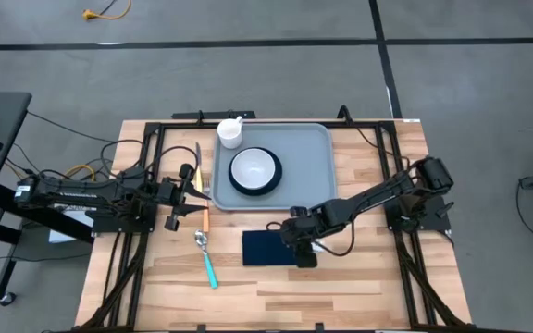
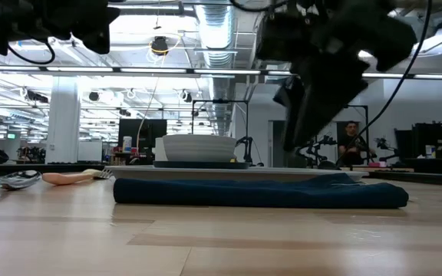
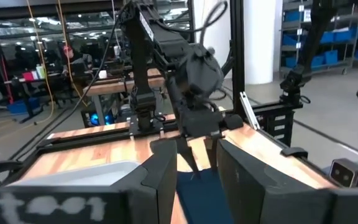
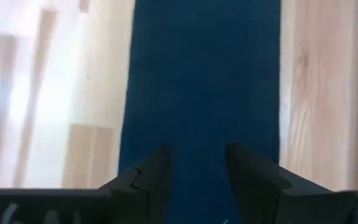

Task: Set up tray
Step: Put the blue napkin to the right of the black plate on the gray tray

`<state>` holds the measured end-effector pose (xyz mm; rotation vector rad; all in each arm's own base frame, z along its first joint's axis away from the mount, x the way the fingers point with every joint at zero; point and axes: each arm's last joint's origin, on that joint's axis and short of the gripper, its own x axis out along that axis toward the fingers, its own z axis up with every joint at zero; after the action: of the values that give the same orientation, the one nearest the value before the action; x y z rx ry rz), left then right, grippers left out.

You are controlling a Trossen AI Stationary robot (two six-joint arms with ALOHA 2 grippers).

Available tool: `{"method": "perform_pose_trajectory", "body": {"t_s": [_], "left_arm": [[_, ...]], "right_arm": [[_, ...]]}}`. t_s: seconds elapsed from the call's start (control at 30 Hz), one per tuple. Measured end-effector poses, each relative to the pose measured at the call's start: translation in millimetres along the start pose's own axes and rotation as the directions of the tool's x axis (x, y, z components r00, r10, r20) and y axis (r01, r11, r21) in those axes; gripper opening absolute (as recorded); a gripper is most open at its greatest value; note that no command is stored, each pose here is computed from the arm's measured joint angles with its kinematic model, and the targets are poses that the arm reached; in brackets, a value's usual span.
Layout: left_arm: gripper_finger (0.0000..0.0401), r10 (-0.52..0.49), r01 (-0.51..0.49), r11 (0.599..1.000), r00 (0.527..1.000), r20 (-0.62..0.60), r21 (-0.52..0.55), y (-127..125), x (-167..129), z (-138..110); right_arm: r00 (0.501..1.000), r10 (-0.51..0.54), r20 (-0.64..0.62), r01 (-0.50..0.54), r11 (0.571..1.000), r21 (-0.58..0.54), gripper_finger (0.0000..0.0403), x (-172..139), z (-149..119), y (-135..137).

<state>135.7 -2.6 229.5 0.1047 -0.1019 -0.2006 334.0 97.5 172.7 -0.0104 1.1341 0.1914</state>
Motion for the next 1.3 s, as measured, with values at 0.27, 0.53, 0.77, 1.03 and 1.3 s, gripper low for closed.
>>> {"method": "perform_pose_trajectory", "body": {"t_s": [0.27,0.53,0.77,1.03,1.3], "left_arm": [[0.0105,-0.003,0.003,0.998,1.000,0.007,-0.056,0.0,0.0,0.7],[0.0105,-0.005,0.004,0.997,1.000,-0.017,-0.082,-0.3,0.0,-1.7],[0.0105,-0.006,0.004,0.995,1.000,-0.019,-0.102,-0.3,0.0,-1.9],[0.0105,-0.006,0.003,0.993,1.000,-0.021,-0.121,-0.3,0.0,-2.1],[0.0105,-0.006,0.003,0.992,1.000,-0.021,-0.126,-0.3,0.0,-2.1]], "right_arm": [[0.994,0.054,-0.098,-0.051,0.998,0.032,0.0139,21.2,-9.2,6.0],[0.987,0.074,-0.141,-0.066,0.996,0.059,0.0133,19.5,-13.9,18.1],[0.978,0.071,-0.196,-0.048,0.992,0.120,0.0132,10.9,-10.9,26.2],[0.969,0.078,-0.233,-0.058,0.994,0.090,0.0134,10.3,-18.5,44.5],[0.968,0.074,-0.240,-0.054,0.994,0.092,0.0133,14.6,-19.0,43.7]]}}
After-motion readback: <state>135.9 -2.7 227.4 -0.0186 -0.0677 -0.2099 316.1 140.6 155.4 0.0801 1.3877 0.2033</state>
